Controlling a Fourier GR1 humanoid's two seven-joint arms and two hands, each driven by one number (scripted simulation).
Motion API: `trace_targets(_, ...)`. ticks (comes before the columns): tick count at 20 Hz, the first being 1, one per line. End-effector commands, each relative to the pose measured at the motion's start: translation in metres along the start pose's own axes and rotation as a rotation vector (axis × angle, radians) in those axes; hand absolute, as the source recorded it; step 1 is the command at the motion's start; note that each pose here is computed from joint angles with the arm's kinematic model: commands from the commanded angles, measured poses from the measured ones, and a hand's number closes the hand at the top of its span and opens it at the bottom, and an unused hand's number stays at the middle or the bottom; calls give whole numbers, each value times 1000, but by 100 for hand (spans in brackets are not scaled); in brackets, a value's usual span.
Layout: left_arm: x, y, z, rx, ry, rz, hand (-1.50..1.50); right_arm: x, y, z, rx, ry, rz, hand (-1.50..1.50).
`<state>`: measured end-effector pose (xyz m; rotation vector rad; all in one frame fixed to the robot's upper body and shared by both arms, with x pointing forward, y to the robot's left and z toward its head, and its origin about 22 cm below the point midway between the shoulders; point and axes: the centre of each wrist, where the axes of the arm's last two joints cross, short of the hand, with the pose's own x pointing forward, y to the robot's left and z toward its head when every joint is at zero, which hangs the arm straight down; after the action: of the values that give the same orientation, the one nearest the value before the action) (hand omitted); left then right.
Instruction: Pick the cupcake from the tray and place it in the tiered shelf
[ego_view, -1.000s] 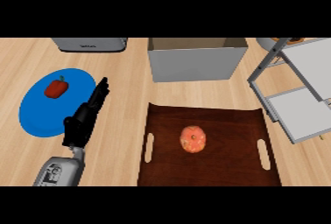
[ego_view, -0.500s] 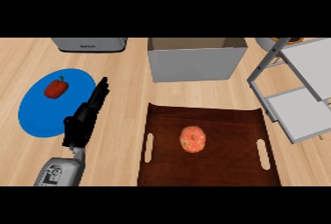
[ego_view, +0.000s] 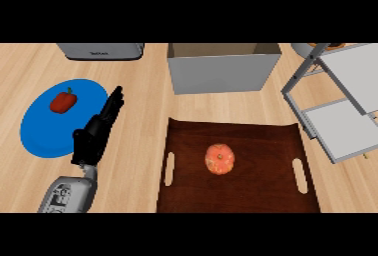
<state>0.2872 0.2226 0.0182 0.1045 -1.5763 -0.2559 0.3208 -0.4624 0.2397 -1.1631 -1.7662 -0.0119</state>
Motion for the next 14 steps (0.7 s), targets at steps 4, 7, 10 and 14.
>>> trace_targets(4,-4,-3,-3,-18,5,-12,0,23,-13,-23,77,10,-140,-150)
trace_targets(7,-13,5,16,20,1,-5,0,25,-26,-1,94,2,-170,-150)
trace_targets(10,6,-3,-1,9,6,-14,0,35,-17,-10,25,46,-267,-150)
trace_targets(14,-2,2,7,6,-6,-1,0,26,-67,-24,-111,100,-457,-150)
